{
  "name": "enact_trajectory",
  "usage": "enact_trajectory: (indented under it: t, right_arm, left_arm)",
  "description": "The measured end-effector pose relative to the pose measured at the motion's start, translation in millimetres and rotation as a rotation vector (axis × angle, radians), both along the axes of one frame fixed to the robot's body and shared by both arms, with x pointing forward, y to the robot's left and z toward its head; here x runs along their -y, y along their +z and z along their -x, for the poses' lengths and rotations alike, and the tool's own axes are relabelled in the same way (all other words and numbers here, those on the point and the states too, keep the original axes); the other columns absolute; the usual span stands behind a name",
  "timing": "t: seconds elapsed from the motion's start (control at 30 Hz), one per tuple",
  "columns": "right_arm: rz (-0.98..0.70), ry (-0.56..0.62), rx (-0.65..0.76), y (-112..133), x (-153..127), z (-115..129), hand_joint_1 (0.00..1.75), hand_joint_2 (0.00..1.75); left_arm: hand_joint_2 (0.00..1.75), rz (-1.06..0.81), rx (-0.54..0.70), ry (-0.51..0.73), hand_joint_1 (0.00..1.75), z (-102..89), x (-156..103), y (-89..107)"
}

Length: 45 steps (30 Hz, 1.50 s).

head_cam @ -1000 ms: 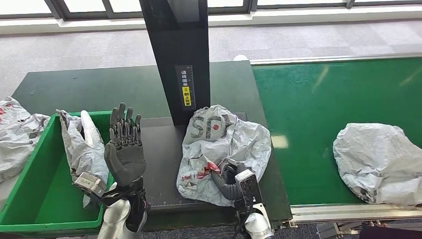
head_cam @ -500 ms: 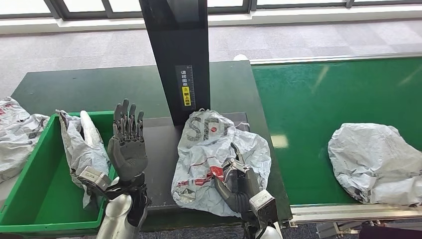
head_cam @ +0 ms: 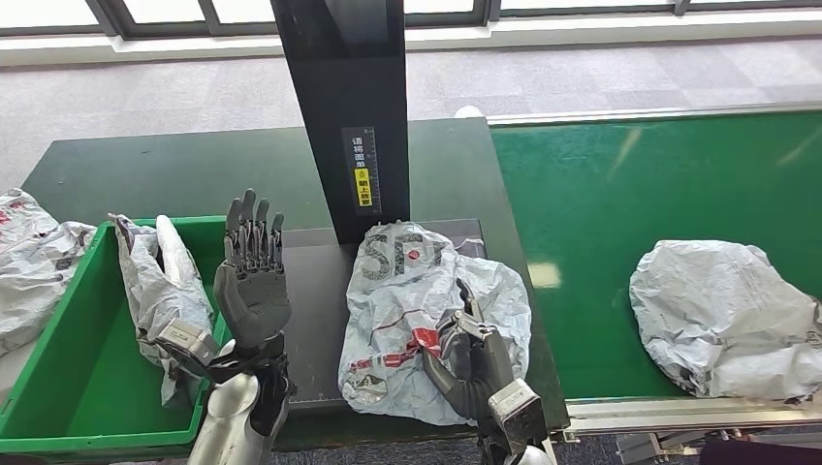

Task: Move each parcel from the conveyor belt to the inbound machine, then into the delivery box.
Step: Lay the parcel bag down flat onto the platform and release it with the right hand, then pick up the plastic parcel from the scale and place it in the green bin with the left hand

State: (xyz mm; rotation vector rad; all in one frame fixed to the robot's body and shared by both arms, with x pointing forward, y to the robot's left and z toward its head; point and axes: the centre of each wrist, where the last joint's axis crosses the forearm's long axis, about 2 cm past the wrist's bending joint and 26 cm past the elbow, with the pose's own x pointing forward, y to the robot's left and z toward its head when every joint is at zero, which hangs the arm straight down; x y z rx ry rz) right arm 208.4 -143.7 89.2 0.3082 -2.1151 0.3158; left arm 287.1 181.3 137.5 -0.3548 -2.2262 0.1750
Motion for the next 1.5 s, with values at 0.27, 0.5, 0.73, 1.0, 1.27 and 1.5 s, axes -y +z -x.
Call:
enact_trajectory:
  t: [0.27, 0.5, 0.73, 1.0, 1.27, 1.5]
  right_arm:
    - [0.095, -0.030, 0.013, -3, 2, -1, 0.00, 0.00]
    - [0.345, -0.260, 0.031, -10, 12, -1, 0.00, 0.00]
    - [0.415, -0.348, 0.047, -10, 12, -1, 0.00, 0.00]
    - [0.401, -0.328, 0.031, -11, 9, -3, 0.00, 0.00]
    - [0.399, -0.323, 0.034, -11, 9, -5, 0.00, 0.00]
    - [0.297, -0.253, 0.034, -12, 8, -5, 0.00, 1.31]
  left_arm:
    - [0.00, -0.022, -0.010, 0.038, 0.00, -1.5, 0, -0.8]
    - [0.00, -0.043, -0.056, 0.137, 0.00, -0.4, -2, -7.5]
    - [0.00, -0.037, -0.152, 0.265, 0.00, 14.3, -5, -20.9]
    - [0.00, -0.032, -0.200, 0.325, 0.00, 26.0, -7, -22.9]
    - [0.00, -0.030, -0.203, 0.333, 0.00, 29.6, -8, -23.2]
    - [0.00, -0.044, -0.185, 0.363, 0.00, 29.0, -7, -22.0]
